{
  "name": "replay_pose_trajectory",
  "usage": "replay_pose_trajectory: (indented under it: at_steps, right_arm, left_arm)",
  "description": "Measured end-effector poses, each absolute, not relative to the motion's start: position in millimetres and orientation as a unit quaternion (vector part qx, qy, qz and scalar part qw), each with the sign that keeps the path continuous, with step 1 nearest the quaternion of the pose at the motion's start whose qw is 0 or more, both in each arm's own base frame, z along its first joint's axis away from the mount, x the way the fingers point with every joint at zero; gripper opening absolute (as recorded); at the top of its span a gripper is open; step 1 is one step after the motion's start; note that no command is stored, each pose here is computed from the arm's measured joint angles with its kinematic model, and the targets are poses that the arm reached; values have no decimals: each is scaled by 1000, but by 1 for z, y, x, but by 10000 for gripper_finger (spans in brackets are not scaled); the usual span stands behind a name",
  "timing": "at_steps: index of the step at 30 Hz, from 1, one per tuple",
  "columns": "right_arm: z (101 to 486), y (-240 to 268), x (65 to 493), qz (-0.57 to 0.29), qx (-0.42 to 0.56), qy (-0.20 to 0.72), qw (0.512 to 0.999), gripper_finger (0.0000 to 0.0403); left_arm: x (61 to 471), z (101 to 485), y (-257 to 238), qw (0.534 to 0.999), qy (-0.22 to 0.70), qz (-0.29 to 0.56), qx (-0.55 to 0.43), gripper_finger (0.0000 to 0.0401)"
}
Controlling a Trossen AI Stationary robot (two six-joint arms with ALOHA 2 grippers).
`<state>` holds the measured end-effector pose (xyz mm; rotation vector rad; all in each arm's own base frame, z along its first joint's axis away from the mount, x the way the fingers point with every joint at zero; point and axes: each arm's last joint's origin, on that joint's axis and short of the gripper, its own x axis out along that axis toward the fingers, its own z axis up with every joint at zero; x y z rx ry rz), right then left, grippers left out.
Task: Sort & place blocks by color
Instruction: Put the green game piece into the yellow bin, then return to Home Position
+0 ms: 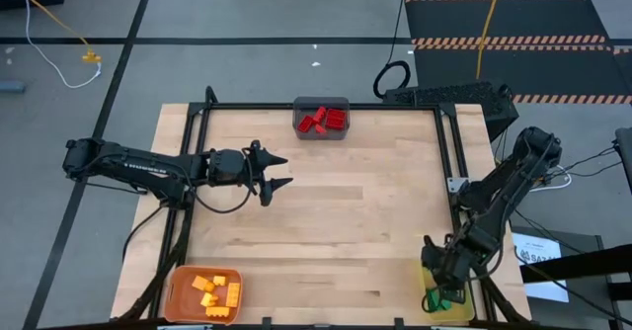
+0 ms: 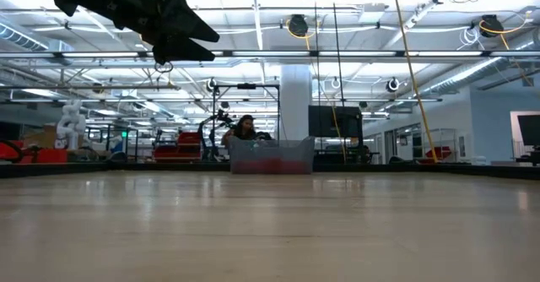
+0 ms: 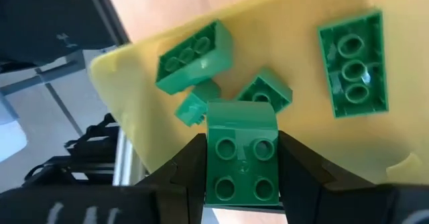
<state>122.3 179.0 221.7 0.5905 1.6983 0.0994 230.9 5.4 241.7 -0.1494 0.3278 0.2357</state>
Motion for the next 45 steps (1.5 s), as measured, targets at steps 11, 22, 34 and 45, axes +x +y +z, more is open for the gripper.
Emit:
replay_pose_trajectory:
  at_steps: [11,22,34,45]
  right_arm:
    - [203,178,108,-22,275,755,595,175]
    - [197,183,109,-50,337,743,576,243]
    - [198,185,111,-79,372,735,562,246]
    - [198,185,114,-68,366,710,598,247]
  left_arm:
    - [231,242,5,977,163,117,-74,285]
    - [231,242,5,977,163,117,-73,285]
    - [231,242,5,977,163,117,-73,285]
    - [231,242,5,977,163,117,-73,285]
